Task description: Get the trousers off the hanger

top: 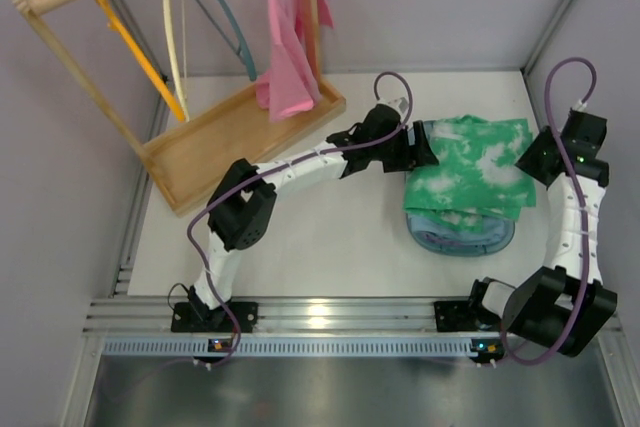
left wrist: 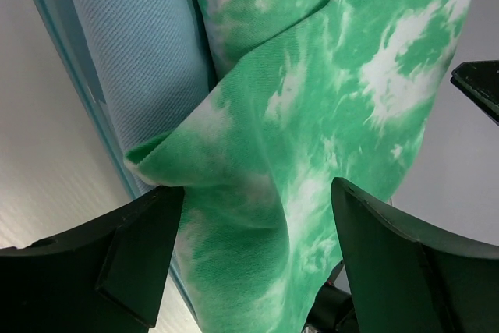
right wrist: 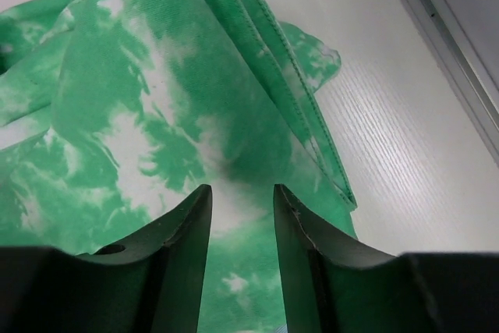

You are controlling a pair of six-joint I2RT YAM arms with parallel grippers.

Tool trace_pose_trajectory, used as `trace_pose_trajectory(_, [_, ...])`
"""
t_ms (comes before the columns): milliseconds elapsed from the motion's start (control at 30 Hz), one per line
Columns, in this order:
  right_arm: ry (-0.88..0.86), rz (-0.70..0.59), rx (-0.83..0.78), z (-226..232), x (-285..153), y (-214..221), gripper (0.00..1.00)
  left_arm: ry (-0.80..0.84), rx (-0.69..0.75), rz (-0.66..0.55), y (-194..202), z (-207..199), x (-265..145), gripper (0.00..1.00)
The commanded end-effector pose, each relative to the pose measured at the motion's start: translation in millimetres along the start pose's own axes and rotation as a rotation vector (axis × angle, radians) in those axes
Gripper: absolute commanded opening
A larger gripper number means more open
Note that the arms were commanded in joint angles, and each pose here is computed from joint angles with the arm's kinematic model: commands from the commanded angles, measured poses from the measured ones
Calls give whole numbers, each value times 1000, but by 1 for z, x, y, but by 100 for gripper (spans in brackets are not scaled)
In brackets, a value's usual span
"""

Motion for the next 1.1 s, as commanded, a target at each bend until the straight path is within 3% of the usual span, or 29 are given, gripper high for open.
trace_pose_trajectory(0, [-32,-63,-35,8,-4,-18,38,60,-21,13,-2,-17,3,82])
trace_pose_trajectory(100, [-51,-71,-44,12,-4,-22,17,72,-23,19,-2,-21,3,82])
trace_pose_trajectory(133, [-53,-75,-47,13,-6,-24,0,76,-22,22,-2,-22,3,82])
trace_pose_trajectory(433, [-1,-178,-92,13,-38,-64,0,131,47,-55,-19,-55,-26,85])
trace_pose_trajectory(467, [33,-173,-109,9,-37,-64,9,127,60,-57,-20,-55,-27,85])
trace_pose_trajectory(500, [36,-157,-118,9,-32,-60,24,127,67,-63,-21,-56,-28,86])
trace_pose_trajectory(533, [36,-149,-121,9,-29,-57,54,123,70,-63,-22,-55,-28,86])
trace_pose_trajectory(600, [30,-136,-132,9,-20,-50,65,110,73,-56,-20,-52,-28,86])
trace_pose_trajectory(867, [22,-63,-158,7,10,-28,64,91,65,-36,-17,-42,-24,86])
trace_pose_trajectory(1067, [15,-49,-166,8,18,-28,53,88,58,-29,-19,-38,-23,86])
Point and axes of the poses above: each gripper's point midway between its finger pads, its own x axis out along the fingers, its own z axis along the line the jaws close on, y = z × x, the point moved 4 cm from there along -x, back along the fingers, and after that the axes turned 11 degrees about -x, right-handed, at the moved point
